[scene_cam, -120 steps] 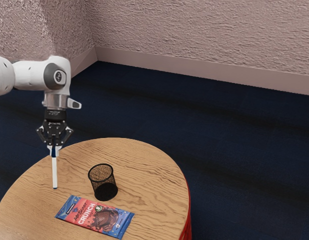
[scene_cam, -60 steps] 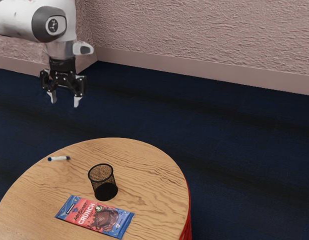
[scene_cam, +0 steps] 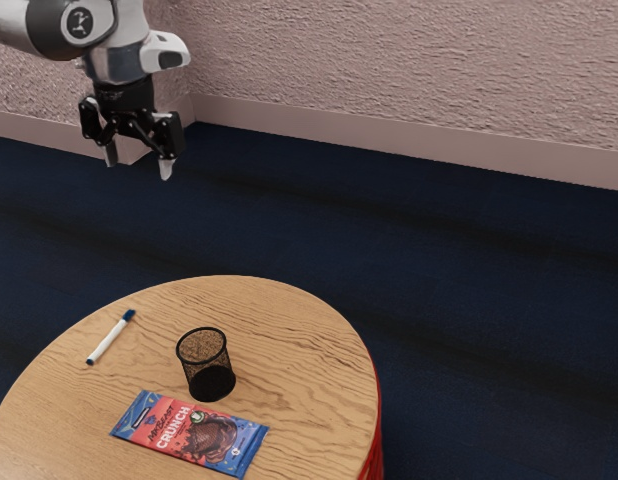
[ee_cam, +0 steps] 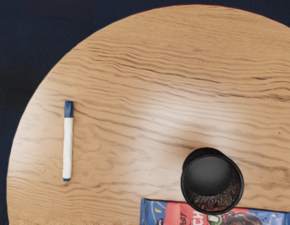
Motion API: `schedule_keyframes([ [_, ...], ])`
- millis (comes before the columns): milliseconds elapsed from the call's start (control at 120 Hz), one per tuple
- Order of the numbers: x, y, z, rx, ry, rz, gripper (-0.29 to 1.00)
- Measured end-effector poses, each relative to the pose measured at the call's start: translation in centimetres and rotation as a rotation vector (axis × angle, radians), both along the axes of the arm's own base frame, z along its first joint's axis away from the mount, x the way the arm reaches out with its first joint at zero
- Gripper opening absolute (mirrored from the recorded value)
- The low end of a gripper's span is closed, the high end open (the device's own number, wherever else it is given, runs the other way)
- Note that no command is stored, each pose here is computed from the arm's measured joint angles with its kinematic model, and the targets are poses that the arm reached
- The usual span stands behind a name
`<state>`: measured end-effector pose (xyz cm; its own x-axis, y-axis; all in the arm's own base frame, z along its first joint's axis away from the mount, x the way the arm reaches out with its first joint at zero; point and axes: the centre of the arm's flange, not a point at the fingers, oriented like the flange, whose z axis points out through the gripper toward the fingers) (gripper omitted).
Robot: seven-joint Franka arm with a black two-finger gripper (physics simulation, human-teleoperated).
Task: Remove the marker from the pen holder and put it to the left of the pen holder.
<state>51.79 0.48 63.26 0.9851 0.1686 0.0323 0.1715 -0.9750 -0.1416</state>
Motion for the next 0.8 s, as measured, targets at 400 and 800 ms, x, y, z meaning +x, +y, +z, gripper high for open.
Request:
schedule_keyframes([
  [400, -0.1, -0.9, -0.6, 0.004, -0.002, 0.006, 0.7],
  [800, 0.0, -1.1, -1.2, 0.004, 0.006, 0.019, 0.7],
])
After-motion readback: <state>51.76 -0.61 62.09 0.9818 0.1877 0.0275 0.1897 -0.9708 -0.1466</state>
